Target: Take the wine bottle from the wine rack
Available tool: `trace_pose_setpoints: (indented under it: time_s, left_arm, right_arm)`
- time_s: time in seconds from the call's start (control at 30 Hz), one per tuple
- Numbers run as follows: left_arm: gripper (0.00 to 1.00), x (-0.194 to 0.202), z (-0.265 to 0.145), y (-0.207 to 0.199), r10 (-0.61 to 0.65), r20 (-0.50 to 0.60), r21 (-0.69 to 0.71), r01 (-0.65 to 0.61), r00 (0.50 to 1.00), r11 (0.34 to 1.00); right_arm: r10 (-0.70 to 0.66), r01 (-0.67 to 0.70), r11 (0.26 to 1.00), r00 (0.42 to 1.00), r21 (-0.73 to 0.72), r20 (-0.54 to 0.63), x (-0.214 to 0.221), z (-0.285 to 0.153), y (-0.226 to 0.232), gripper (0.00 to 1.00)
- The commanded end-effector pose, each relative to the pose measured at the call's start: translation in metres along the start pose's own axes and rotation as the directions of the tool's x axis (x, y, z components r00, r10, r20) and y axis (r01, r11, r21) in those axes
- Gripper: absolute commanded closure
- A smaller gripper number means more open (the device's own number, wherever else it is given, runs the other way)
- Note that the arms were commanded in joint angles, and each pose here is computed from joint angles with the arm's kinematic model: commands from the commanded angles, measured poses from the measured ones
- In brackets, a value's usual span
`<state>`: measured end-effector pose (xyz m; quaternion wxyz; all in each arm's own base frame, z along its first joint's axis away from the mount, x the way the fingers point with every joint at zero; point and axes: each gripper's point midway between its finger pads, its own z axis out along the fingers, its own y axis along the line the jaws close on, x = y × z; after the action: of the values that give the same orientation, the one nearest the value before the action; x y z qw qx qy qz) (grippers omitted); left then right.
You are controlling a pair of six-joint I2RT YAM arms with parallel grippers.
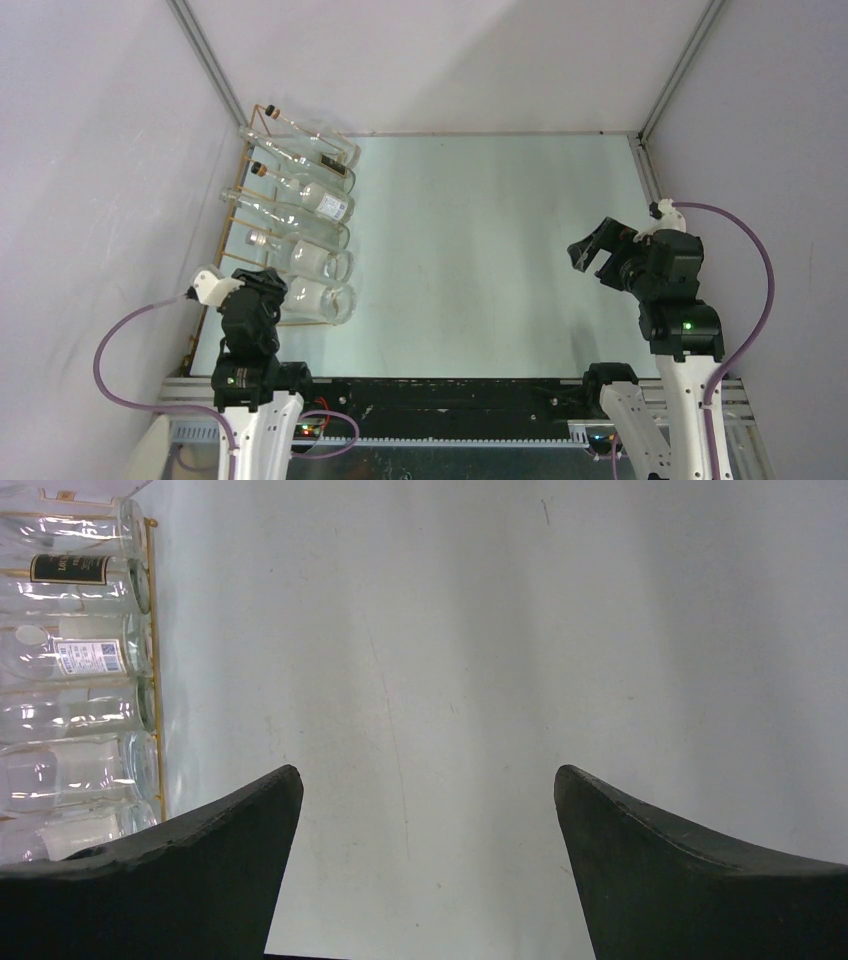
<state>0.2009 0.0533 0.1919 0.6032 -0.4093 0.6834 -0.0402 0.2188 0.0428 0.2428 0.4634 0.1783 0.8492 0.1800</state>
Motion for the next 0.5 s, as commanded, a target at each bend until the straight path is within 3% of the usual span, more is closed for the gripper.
trace_pose_setpoints:
  time_s: [0.0,0.23,0.47]
  left_arm:
    - [1.00,-0.031,-0.006,-0.027,0.023,0.110,0.125,-0.037,0.994,0.991]
    - [1.00,-0.036,-0.017,-0.040,0.077,0.116,0.204,-0.100,0.990,0.974]
    - [1.00,-0.039,-0.036,-0.076,0.153,0.121,0.393,-0.189,0.981,0.900]
  right_arm:
    - [-0.012,0.013,1.000,0.999,-0.020,0.039,-0.009,0.000,0.004,0.00]
    - [-0.006,0.006,1.000,0.999,-0.021,0.038,-0.009,0.001,0.004,0.00]
    - [0.001,-0.001,1.000,1.000,-0.023,0.028,-0.006,0.004,0.004,0.00]
